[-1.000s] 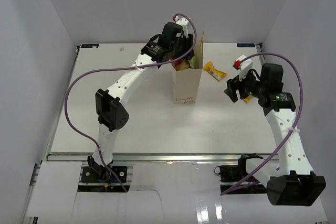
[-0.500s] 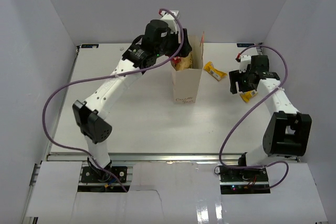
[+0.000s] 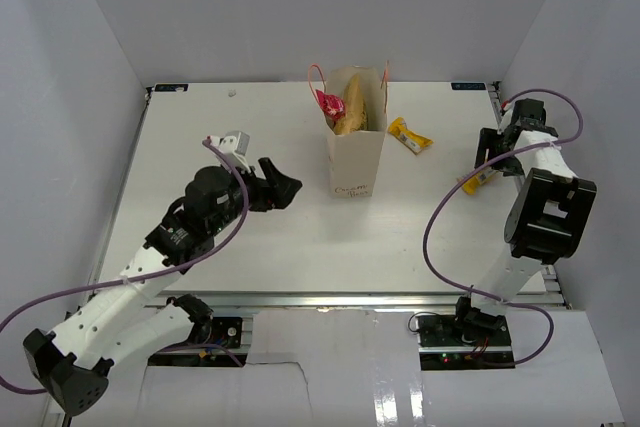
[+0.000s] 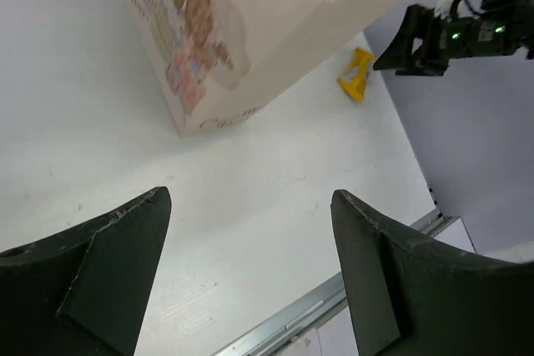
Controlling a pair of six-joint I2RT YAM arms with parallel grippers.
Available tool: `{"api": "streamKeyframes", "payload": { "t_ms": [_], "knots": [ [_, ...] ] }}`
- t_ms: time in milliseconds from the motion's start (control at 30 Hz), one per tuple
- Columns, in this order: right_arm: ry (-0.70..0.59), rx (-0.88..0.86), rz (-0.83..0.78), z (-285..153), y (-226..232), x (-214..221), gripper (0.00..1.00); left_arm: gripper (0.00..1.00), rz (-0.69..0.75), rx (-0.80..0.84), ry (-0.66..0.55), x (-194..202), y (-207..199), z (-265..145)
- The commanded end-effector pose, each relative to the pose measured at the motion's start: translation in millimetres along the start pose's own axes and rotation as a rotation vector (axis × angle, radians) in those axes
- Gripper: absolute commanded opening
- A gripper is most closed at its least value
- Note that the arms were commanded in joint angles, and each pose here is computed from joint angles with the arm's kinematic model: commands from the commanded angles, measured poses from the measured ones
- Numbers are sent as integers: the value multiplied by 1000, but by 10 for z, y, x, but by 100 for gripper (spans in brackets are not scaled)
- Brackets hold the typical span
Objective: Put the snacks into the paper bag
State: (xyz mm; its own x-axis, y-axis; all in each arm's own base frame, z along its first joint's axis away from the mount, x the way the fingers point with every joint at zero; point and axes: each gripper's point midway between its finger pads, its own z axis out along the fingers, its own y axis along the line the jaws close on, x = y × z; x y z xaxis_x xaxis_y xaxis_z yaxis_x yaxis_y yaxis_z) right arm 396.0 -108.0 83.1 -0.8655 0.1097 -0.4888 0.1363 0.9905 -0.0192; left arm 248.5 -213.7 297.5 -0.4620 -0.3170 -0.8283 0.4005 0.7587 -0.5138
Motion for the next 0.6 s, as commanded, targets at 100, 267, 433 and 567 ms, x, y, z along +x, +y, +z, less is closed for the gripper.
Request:
{"api": "streamKeyframes", "payload": {
  "t_ms": [100, 267, 433, 567],
  "knots": [
    [-30, 42, 151, 326, 30, -89, 75, 90, -298, -8, 37, 606, 236, 112],
    [-9, 0, 186, 496, 114, -5, 68, 91, -326, 84, 72, 655, 64, 207],
    [-5, -102, 205, 478, 222, 111, 39, 91, -342, 168, 83, 644, -93, 296],
    [-49, -192, 93, 313, 339, 198, 16, 91, -368, 232, 113, 699, -202, 342]
  ]
}}
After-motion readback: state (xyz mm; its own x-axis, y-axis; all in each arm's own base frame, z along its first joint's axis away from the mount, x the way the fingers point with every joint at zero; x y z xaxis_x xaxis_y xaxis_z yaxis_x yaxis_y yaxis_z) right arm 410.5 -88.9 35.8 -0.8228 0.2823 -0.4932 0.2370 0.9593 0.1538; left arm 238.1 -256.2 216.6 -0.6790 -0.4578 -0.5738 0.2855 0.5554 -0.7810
